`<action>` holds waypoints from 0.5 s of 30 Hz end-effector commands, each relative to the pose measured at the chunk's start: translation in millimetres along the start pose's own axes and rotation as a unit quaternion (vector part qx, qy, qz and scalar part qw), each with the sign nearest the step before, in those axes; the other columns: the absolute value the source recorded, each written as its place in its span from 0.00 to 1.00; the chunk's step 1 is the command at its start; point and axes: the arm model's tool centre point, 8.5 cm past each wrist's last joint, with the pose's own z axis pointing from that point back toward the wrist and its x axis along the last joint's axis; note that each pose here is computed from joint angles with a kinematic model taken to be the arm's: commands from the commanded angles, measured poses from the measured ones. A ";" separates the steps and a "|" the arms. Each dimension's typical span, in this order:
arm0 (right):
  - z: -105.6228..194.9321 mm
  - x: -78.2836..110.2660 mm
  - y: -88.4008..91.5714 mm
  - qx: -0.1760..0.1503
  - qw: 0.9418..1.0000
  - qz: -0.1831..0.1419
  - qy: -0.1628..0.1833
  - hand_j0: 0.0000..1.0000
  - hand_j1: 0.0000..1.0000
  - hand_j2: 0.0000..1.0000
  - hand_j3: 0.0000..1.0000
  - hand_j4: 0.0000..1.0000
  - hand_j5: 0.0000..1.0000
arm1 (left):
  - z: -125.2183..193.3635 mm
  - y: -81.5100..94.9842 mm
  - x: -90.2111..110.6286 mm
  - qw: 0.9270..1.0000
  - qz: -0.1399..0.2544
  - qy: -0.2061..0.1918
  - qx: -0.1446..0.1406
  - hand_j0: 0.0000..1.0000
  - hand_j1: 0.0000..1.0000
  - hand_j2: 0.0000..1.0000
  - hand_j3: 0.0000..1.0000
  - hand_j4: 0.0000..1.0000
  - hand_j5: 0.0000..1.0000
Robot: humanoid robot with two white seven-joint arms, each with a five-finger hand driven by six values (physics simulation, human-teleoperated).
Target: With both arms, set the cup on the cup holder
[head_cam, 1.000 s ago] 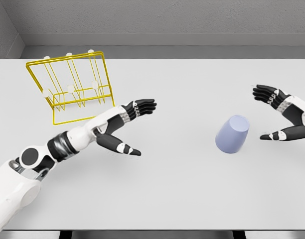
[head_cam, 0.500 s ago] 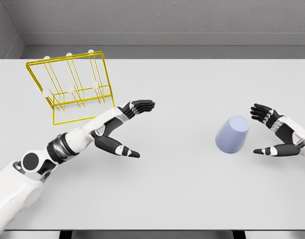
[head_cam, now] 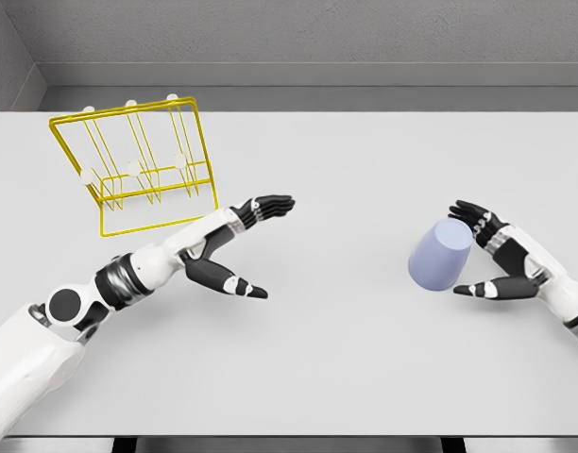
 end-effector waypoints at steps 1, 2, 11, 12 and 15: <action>-3.7 -2.7 5.4 0.001 1.000 -0.008 -0.005 1.00 1.00 1.00 1.00 1.00 1.00 | 0.5 1.2 -1.0 1.000 0.003 0.000 0.007 1.00 1.00 1.00 1.00 1.00 1.00; -3.7 -2.8 5.4 0.001 1.000 -0.008 -0.004 1.00 1.00 1.00 1.00 1.00 1.00 | 0.3 1.2 -1.0 1.000 0.007 0.001 0.008 1.00 1.00 1.00 1.00 1.00 1.00; -13.5 -9.1 17.8 0.008 1.000 -0.022 -0.012 1.00 1.00 1.00 1.00 1.00 1.00 | -1.1 -5.0 -25.8 0.994 0.057 0.093 -0.004 1.00 1.00 1.00 1.00 1.00 1.00; -15.1 -9.4 19.0 0.009 1.000 -0.022 -0.013 1.00 1.00 1.00 1.00 1.00 1.00 | -0.2 -4.6 -26.5 0.994 0.058 0.095 -0.003 1.00 1.00 1.00 1.00 1.00 1.00; -18.8 -8.0 17.3 0.010 1.000 -0.016 -0.014 1.00 1.00 1.00 1.00 1.00 1.00 | 0.5 -2.2 -28.5 0.992 0.065 0.110 -0.001 1.00 1.00 1.00 1.00 1.00 1.00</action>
